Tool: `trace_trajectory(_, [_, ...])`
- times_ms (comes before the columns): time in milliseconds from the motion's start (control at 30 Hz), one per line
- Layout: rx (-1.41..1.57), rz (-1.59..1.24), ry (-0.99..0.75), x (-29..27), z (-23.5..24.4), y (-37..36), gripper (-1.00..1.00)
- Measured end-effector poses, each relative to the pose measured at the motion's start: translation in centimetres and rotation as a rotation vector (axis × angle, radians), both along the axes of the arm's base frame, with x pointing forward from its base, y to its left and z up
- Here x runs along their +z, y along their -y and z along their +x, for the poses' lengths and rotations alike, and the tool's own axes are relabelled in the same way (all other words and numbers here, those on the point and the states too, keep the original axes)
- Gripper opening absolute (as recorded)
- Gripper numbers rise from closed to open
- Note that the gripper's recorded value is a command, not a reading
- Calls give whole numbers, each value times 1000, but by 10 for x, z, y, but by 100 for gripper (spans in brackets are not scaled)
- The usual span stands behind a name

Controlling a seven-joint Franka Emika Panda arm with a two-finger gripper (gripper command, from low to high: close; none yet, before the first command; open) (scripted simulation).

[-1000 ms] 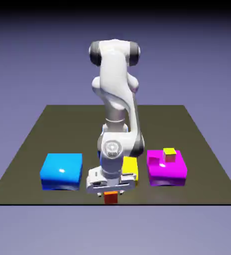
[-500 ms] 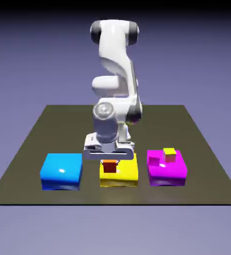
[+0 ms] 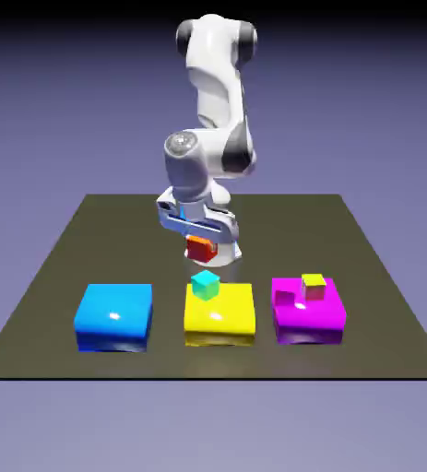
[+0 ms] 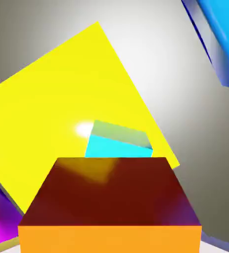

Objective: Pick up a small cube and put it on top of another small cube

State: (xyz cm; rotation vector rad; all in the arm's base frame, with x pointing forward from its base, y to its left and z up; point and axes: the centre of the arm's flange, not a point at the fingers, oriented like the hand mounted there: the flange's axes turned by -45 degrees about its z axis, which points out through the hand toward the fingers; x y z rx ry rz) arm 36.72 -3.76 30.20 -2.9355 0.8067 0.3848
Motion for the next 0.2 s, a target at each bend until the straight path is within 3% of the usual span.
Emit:
trace_trajectory(100, [-1,-1,-1,-40,-8,-4,-100])
trace_trajectory(133, [-1,-1,-1,-41,-9,-4,100])
trace_trajectory(200, [0,-4,-1,-41,-9,-4,100])
